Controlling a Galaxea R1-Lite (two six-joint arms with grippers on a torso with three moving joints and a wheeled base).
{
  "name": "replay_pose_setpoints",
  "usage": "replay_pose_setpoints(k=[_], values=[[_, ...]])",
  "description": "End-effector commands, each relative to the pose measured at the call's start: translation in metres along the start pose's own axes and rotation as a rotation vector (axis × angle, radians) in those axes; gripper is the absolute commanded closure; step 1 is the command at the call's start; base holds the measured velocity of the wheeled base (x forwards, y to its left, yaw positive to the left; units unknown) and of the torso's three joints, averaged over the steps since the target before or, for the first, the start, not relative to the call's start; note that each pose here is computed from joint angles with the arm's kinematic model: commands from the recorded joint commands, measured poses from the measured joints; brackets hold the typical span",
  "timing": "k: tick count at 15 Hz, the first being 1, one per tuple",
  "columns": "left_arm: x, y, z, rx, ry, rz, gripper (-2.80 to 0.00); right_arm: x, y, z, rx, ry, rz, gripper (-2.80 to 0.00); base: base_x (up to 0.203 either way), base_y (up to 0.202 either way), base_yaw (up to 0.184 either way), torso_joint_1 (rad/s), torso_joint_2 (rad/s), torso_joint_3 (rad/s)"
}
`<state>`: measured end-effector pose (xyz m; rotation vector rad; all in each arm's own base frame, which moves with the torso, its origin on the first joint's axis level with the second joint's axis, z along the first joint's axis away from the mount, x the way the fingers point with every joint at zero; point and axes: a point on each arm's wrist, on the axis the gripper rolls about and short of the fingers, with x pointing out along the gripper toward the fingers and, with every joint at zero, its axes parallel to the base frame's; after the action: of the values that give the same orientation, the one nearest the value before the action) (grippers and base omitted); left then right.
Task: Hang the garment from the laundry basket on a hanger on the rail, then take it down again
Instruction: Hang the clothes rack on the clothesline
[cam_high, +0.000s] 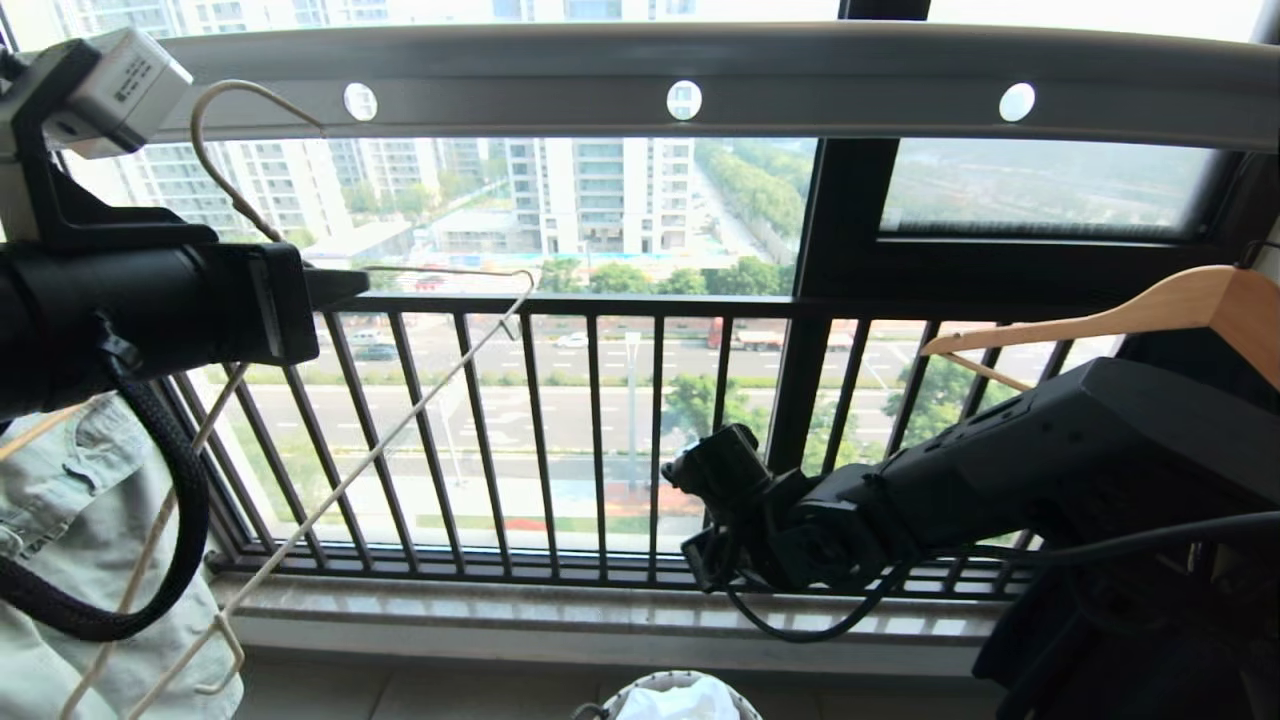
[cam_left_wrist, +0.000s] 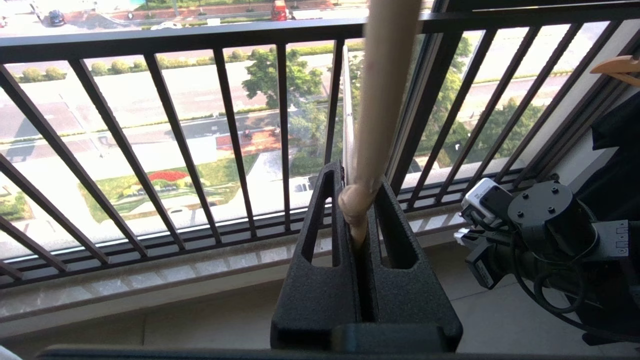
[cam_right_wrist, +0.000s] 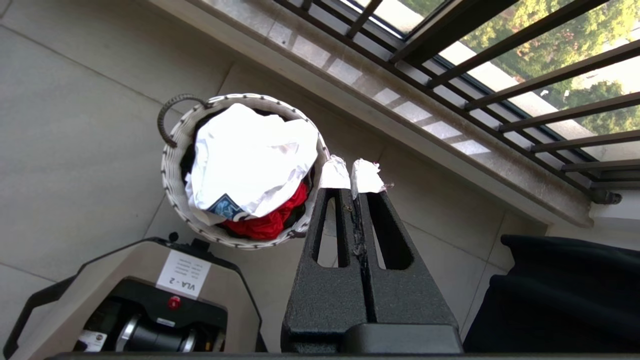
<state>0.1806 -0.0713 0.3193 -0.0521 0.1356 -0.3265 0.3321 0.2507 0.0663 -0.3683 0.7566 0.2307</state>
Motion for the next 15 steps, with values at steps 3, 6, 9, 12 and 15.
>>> replay_pose_setpoints(k=[3, 6, 9, 12, 15], values=[[0.025, 0.007, 0.012, 0.012, -0.009, 0.042, 0.00, -0.004, -0.001, 0.002, 0.006, -0.010, -0.003, 0.00, 0.000, 0.000, 0.000, 0.000, 0.00, 0.000], [0.036, 0.008, 0.020, 0.019, -0.018, 0.050, 0.00, -0.008, -0.003, 0.004, 0.008, -0.019, -0.002, 0.00, 0.000, 0.000, 0.000, 0.000, 0.00, 0.000], [0.046, 0.008, 0.019, 0.020, -0.007, 0.051, 0.00, -0.009, -0.003, 0.005, 0.010, -0.020, -0.002, 0.00, 0.000, 0.000, 0.000, 0.000, 0.00, 0.000], [0.055, 0.008, 0.016, 0.020, 0.007, 0.051, 0.00, -0.010, -0.004, 0.006, 0.013, -0.024, -0.001, 0.00, 0.000, 0.000, 0.000, 0.000, 0.00, 0.000], [0.058, 0.008, 0.020, 0.020, 0.001, 0.048, 0.00, -0.010, -0.004, 0.005, 0.011, -0.023, -0.002, 0.00, 0.000, 0.000, 0.000, 0.000, 0.00, 0.000]])
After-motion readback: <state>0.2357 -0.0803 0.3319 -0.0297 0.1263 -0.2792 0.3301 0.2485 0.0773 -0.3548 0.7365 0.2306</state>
